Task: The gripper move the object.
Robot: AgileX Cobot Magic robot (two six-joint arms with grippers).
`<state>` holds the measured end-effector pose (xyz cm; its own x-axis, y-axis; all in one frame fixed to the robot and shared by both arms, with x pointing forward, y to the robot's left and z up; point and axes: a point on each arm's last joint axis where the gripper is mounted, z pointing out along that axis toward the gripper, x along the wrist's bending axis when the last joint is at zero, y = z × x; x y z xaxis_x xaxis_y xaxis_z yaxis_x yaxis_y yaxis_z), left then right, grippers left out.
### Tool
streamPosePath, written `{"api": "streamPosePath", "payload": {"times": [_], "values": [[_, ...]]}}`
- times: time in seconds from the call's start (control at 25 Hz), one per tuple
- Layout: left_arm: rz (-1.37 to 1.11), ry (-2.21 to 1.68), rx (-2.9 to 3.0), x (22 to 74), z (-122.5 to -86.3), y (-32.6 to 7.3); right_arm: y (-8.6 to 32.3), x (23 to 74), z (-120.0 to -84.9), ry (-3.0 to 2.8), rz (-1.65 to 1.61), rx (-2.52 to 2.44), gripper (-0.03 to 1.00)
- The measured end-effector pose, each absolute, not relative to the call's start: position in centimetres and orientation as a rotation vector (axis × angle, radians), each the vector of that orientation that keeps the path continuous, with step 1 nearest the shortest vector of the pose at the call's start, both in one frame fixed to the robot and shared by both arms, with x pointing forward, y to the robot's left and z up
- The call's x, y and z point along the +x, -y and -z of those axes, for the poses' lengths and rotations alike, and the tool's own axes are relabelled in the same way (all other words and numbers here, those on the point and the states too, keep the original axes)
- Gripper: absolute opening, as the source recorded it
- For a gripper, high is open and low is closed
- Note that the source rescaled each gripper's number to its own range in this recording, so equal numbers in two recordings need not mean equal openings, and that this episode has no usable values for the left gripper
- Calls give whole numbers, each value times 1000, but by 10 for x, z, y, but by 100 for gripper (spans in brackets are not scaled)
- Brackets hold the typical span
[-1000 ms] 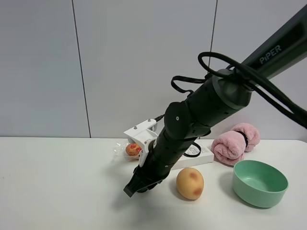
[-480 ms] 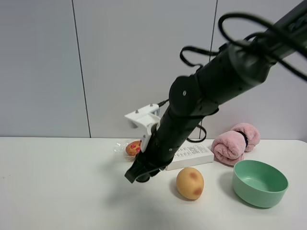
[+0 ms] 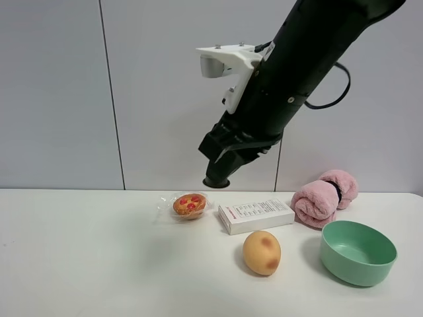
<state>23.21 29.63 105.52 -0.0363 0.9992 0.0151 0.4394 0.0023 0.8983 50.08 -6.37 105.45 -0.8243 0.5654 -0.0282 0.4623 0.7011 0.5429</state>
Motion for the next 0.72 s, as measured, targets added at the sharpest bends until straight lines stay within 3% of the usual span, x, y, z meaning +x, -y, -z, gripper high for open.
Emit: {"api": "streamPosePath", "payload": {"times": [0.32, 0.72], "values": [[-993, -1565, 1523, 232, -1055, -296, 83, 488, -1060, -2752, -552, 976, 0], [-993, -1565, 1523, 232, -1055, -296, 131, 517, -1061, -2514, -402, 1357, 0]]}}
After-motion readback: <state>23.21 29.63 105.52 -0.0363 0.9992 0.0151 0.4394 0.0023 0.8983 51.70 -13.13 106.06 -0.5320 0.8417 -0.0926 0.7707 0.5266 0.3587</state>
